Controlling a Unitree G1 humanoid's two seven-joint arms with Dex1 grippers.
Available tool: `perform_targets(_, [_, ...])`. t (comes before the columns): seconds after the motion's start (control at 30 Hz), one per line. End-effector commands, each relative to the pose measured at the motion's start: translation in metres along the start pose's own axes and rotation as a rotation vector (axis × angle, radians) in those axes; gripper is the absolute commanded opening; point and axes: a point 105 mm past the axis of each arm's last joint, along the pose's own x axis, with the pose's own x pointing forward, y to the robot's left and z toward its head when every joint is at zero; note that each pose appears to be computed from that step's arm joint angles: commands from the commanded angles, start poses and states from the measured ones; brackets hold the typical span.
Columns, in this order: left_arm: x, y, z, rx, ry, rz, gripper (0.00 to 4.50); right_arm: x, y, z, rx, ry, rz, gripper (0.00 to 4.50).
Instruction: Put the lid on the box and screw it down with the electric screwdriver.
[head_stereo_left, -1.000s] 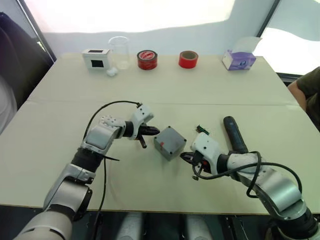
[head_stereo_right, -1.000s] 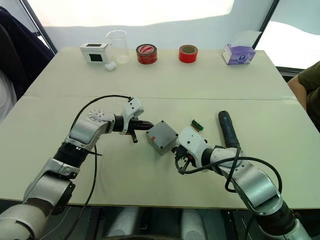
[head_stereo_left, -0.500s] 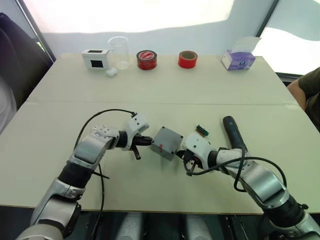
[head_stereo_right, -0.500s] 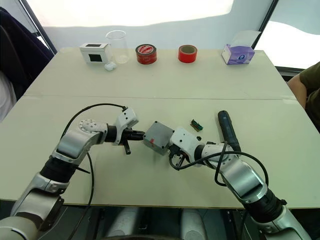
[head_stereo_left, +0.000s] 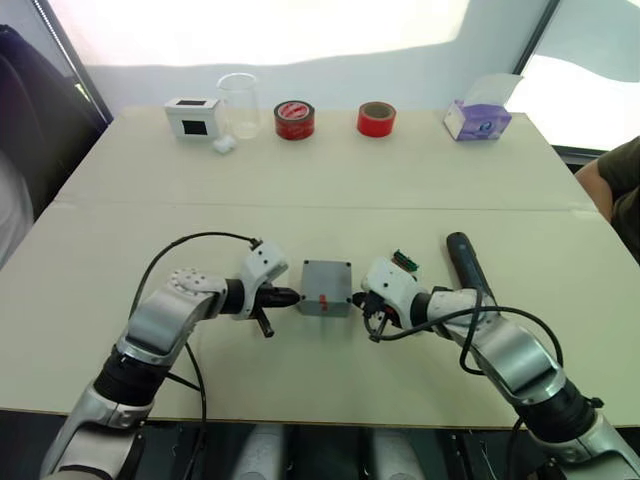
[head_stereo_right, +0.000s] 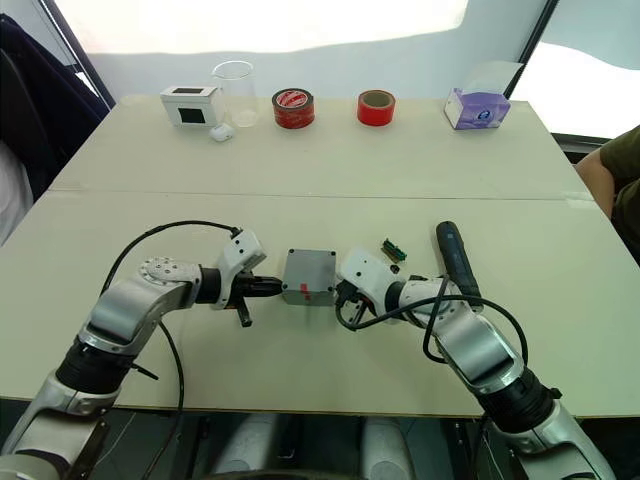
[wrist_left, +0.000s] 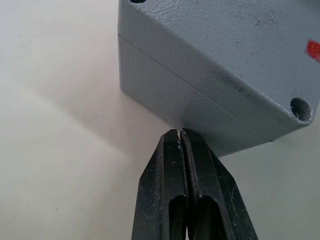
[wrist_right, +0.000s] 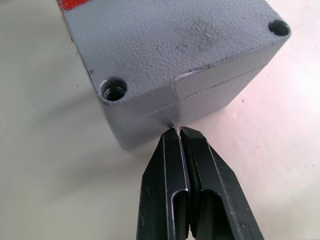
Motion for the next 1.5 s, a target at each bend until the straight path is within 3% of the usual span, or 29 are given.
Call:
perform_targets(0.03, [0.004,-0.017,0.015,0.05,-0.049,-0.071,0.0,0.002,0.01,0.025,-0.062,-0.097,0.049,0.05])
perform_targets(0.4, [-0.001,-0.003,0.018,0.054,-0.05,-0.031,0.0,-0.001,0.015,0.022,-0.039,-0.089,0.067,0.05])
perform_targets(0.8, [-0.008,-0.007,0.013,0.04,-0.036,-0.047,0.0,-0.007,0.008,0.02,-0.048,-0.076,0.064,0.05])
perform_targets(0.97, [-0.021,0.009,0.014,0.014,-0.054,0.013,0.0,-0.018,0.005,0.015,-0.031,-0.058,0.05,0.05])
perform_targets(1.13, [-0.055,0.026,0.045,-0.056,-0.187,0.082,0.0,-0.051,-0.004,0.021,0.041,-0.088,0.033,0.05])
perform_targets(1.27, [-0.077,0.029,0.08,0.041,-0.382,0.2,0.0,-0.072,-0.005,0.028,0.041,-0.113,0.053,0.05])
perform_targets(1.3, [-0.081,0.022,0.088,0.088,-0.408,0.177,0.0,-0.08,-0.01,0.03,0.067,-0.122,0.051,0.05])
perform_targets(1.4, [-0.083,-0.01,0.091,0.152,-0.365,-0.062,0.0,-0.098,-0.032,0.023,0.143,-0.105,-0.021,0.05])
perform_targets(1.47, [-0.083,-0.021,0.092,0.171,-0.345,-0.128,0.0,-0.102,-0.038,0.016,0.158,-0.081,-0.055,0.05])
perform_targets(1.5, [-0.082,-0.025,0.091,0.214,-0.325,-0.136,0.0,-0.103,-0.039,0.013,0.167,-0.07,-0.057,0.28])
